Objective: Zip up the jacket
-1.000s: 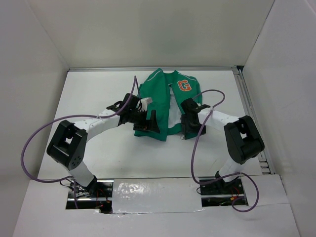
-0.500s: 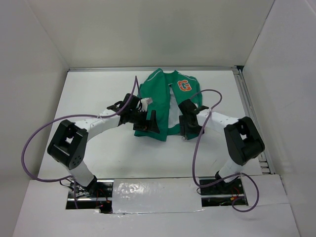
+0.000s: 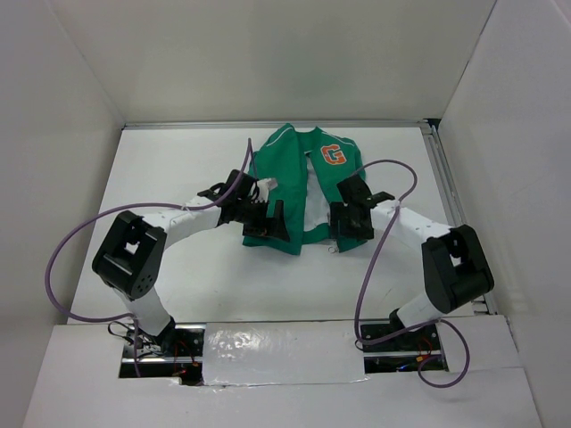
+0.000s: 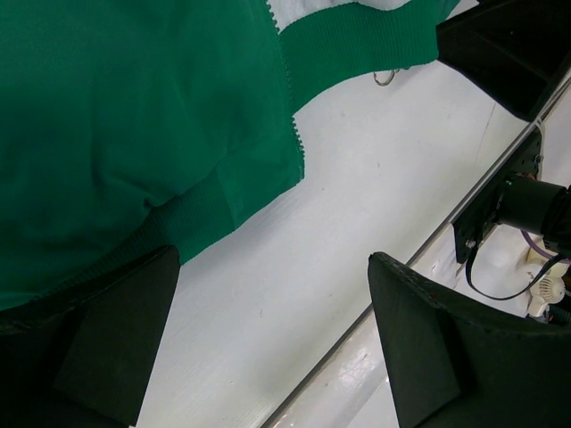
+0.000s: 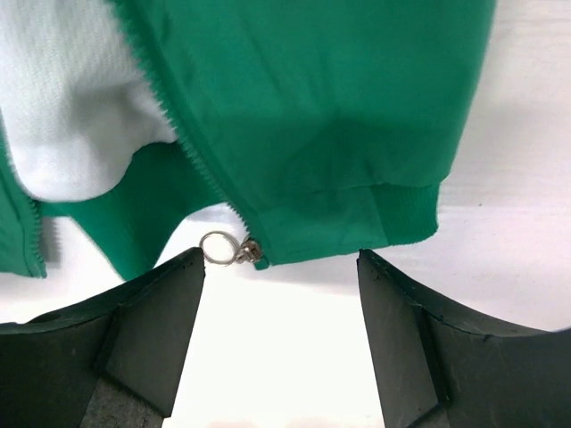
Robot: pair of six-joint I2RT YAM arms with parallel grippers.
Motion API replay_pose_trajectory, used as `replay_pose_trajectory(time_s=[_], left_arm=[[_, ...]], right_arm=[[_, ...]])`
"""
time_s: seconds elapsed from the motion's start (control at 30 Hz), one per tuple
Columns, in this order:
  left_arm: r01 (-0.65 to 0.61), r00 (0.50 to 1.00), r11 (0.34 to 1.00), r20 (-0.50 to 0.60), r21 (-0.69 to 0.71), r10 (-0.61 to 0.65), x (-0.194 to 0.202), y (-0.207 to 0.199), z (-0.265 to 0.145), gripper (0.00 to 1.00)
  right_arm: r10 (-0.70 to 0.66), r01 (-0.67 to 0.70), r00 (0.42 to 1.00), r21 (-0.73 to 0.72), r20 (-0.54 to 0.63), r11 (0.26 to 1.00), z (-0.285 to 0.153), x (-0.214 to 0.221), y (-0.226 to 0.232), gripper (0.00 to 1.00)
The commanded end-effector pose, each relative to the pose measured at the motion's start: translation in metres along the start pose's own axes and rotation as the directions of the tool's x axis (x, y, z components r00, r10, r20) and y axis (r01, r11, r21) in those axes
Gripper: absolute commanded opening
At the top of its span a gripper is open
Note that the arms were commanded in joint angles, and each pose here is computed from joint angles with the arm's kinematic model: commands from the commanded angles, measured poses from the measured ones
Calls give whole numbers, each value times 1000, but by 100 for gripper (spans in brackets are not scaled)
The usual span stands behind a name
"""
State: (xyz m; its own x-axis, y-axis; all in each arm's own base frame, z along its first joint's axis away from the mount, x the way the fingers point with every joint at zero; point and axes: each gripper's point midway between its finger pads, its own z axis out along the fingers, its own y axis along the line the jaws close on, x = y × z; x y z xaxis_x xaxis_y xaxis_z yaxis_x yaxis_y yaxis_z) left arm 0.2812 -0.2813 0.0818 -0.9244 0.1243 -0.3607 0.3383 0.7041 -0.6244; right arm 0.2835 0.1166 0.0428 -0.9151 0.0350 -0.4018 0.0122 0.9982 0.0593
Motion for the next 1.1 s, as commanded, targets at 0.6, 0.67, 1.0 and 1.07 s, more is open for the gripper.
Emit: replay_pose_trajectory(time_s=[0.6, 0.67, 1.0, 1.07], left_arm=[[-64, 996, 998, 57, 19, 63, -22, -9, -6, 99], [-66, 996, 998, 62, 16, 65, -23, -9, -7, 99], [-65, 995, 998, 77, 9, 65, -24, -10, -14, 99], [-66, 995, 998, 78, 10, 65, -23, -11, -16, 99]], right_arm=[[-8, 17, 994, 80, -111, 997, 29, 11, -10, 51], [-20, 29, 992, 74, -121, 997, 29, 12, -7, 40], [-52, 45, 990, -58, -130, 997, 27, 10, 15, 0], [-39, 26, 991, -97, -128, 995, 25, 10, 21, 0]])
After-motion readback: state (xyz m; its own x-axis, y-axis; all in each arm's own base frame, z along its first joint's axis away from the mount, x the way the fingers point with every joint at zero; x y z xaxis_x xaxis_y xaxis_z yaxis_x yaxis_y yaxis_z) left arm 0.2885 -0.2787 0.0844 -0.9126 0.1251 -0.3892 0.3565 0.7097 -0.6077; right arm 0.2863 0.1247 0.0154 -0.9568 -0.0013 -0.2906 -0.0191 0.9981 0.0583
